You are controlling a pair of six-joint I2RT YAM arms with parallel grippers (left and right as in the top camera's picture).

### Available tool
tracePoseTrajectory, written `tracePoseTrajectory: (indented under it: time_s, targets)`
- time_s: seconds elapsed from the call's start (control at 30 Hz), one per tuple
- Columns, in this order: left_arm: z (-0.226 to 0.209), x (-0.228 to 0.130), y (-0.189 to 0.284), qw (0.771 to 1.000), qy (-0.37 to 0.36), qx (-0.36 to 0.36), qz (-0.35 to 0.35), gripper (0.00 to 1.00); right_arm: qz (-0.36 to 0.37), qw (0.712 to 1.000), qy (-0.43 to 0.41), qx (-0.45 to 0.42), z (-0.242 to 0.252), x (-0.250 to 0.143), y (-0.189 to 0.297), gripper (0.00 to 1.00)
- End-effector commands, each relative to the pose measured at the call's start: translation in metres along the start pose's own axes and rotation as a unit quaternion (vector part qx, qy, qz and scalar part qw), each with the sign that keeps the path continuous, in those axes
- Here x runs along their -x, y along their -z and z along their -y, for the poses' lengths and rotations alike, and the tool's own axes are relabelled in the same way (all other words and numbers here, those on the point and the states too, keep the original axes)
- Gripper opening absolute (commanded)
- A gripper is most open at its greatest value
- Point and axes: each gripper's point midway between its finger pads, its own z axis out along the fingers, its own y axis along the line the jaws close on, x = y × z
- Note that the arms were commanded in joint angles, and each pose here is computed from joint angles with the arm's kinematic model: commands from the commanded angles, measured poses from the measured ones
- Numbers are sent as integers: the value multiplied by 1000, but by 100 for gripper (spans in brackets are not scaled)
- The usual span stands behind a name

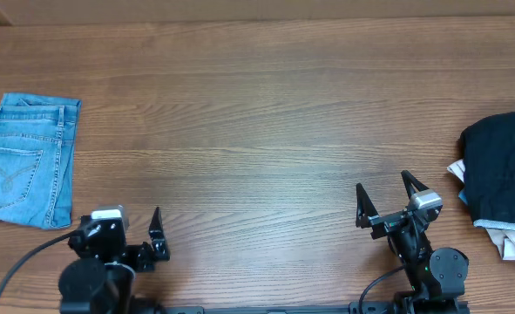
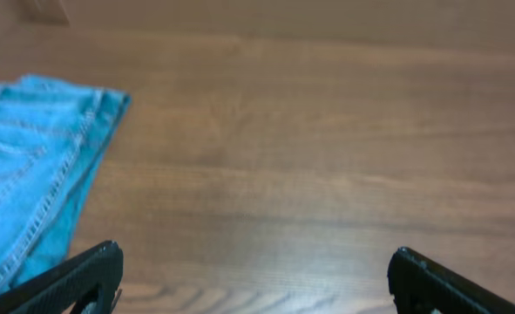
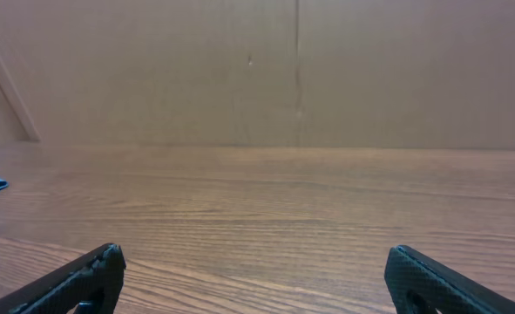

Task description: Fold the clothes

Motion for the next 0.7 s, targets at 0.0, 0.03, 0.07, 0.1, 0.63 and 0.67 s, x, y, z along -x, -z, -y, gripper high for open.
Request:
tracePoseTrajectory:
  time_s: [0.0, 0.03, 0.07, 0.1, 0.63, 0.67]
  targets:
    - [-2, -9, -25, 997, -8, 0, 81, 100, 4, 1000, 1, 2, -1, -1, 0, 100]
    - [-2, -7, -36, 992, -7, -3, 122, 100, 4, 1000, 2, 2, -1, -1, 0, 100]
    - [-1, -4, -42, 990, -6, -4, 140, 100, 4, 1000, 2, 2, -1, -1, 0, 100]
    - [-1, 0, -47, 987, -6, -6, 162, 100, 4, 1000, 1, 2, -1, -1, 0, 100]
    - [0, -32, -86, 983, -20, -14, 180, 100, 4, 1000, 2, 2, -1, -1, 0, 100]
    - [0, -32, -86, 983, -20, -14, 180, 100, 4, 1000, 2, 2, -1, -1, 0, 100]
